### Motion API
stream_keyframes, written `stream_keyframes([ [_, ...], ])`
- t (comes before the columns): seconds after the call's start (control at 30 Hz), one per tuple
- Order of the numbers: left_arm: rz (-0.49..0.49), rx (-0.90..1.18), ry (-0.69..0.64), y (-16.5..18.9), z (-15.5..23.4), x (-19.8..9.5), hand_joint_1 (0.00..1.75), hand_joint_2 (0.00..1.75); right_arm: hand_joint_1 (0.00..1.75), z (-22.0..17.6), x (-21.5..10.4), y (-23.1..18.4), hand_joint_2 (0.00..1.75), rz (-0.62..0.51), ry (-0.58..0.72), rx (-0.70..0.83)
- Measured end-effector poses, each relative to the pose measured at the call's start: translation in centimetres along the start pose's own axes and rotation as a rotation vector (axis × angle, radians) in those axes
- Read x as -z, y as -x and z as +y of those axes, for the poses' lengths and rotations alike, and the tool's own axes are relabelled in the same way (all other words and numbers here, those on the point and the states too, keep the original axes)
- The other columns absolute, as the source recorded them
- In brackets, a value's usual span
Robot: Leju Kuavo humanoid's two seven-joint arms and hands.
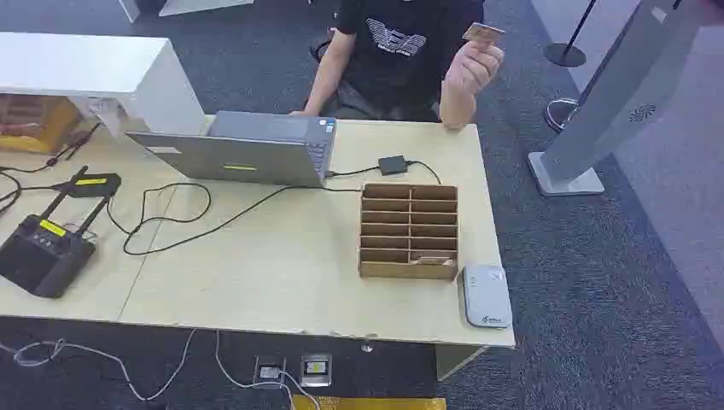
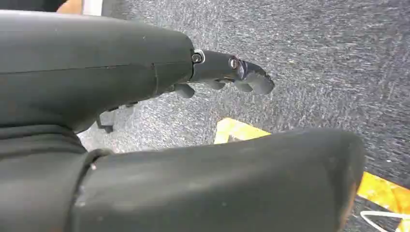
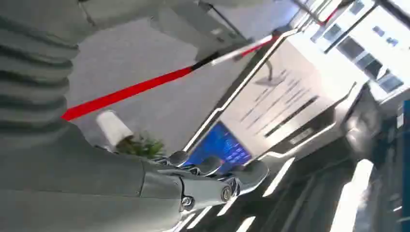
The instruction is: Pass the card to the sensor for recognition and then transmit it.
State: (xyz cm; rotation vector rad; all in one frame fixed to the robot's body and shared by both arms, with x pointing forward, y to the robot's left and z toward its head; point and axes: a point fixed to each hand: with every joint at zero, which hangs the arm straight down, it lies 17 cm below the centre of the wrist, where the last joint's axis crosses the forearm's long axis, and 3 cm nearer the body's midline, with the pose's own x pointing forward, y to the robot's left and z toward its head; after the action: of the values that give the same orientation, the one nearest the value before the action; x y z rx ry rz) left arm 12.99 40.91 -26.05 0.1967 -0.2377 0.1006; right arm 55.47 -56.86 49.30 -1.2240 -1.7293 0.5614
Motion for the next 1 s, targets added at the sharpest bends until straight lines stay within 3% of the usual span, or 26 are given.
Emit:
stream_keyframes([
  [0.23,0.004,0.015,0.017,0.4,-0.2,-0.1,0.00,0.00,0.00,6.7,-1.2,-5.9,1.75,-0.145,-0.194,-0.071],
  [0.47,-0.012,0.031,0.020,0.1,0.4,-0.1,0.00,0.00,0.00,13.6,-4.8,-9.3,1.75,-0.239,-0.425,-0.135],
  [0.77,-0.016,0.057,0.032,0.2,0.2,-0.1,0.00,0.00,0.00,24.3,-13.1,-8.3,1.75,-0.265,-0.674,-0.179],
  [1.0,-0.016,0.057,0.026,0.2,0.3,-0.1,0.00,0.00,0.00,27.3,-15.7,-8.2,1.75,-0.295,-0.710,-0.202],
])
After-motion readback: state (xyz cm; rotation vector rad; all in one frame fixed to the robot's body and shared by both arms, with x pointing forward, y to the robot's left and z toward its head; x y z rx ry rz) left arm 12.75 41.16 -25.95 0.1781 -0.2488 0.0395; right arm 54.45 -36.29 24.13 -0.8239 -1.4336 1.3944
